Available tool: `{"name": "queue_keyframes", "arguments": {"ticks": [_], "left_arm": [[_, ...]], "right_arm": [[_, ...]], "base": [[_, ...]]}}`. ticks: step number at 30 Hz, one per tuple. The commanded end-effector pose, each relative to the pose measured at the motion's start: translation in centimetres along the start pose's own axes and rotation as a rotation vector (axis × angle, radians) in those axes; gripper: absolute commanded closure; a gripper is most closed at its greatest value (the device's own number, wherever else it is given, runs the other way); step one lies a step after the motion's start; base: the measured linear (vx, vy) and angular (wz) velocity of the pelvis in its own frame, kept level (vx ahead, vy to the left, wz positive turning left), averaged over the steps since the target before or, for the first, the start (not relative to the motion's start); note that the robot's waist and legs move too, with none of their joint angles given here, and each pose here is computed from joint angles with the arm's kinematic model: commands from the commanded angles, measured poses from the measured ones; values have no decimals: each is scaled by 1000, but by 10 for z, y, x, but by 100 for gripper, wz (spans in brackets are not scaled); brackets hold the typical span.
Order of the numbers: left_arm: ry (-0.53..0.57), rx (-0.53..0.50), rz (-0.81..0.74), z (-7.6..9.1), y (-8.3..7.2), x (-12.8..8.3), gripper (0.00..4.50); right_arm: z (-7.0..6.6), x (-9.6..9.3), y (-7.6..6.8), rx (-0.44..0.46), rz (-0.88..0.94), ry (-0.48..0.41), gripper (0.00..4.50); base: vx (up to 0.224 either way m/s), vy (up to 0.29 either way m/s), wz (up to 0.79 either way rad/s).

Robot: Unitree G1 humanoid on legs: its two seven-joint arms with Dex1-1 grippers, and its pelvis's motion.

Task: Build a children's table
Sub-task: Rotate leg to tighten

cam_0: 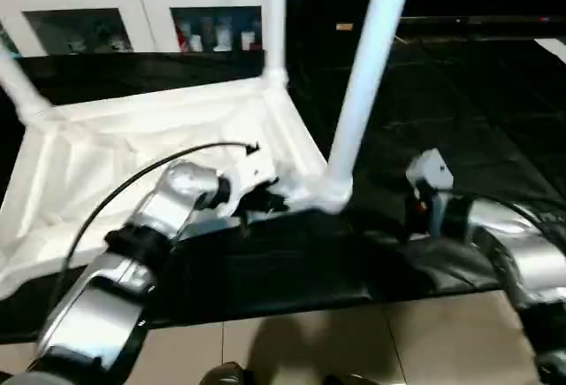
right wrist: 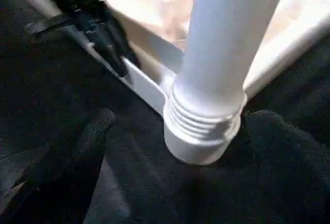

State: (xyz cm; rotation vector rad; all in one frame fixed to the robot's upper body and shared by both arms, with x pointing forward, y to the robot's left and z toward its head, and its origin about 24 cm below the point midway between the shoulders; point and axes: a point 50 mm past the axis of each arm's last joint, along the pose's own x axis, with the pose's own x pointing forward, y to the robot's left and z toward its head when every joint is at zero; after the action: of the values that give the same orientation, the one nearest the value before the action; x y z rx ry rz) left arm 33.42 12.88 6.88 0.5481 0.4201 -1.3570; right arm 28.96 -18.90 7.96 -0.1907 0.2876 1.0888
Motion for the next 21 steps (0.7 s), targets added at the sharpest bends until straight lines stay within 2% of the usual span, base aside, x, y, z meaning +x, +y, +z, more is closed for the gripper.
{"name": "queue_keyframes", "arguments": {"ticks": [1, 10, 16, 21], "left_arm": [[-4, 106, -131, 8, -11, 4, 450], [43, 196, -299, 5, -27, -4, 450], [50, 211, -313, 6, -28, -4, 450], [51, 218, -322, 7, -30, -3, 450]], "right_arm": [[2, 1, 5, -33, 67, 27, 5], [3, 12, 14, -96, 227, 90, 5], [4, 16, 18, -95, 303, 92, 5], [3, 20, 21, -80, 349, 86, 43]], "base": [[0, 0, 0], [0, 0, 0], [0, 0, 0], [0, 0, 0]]}}
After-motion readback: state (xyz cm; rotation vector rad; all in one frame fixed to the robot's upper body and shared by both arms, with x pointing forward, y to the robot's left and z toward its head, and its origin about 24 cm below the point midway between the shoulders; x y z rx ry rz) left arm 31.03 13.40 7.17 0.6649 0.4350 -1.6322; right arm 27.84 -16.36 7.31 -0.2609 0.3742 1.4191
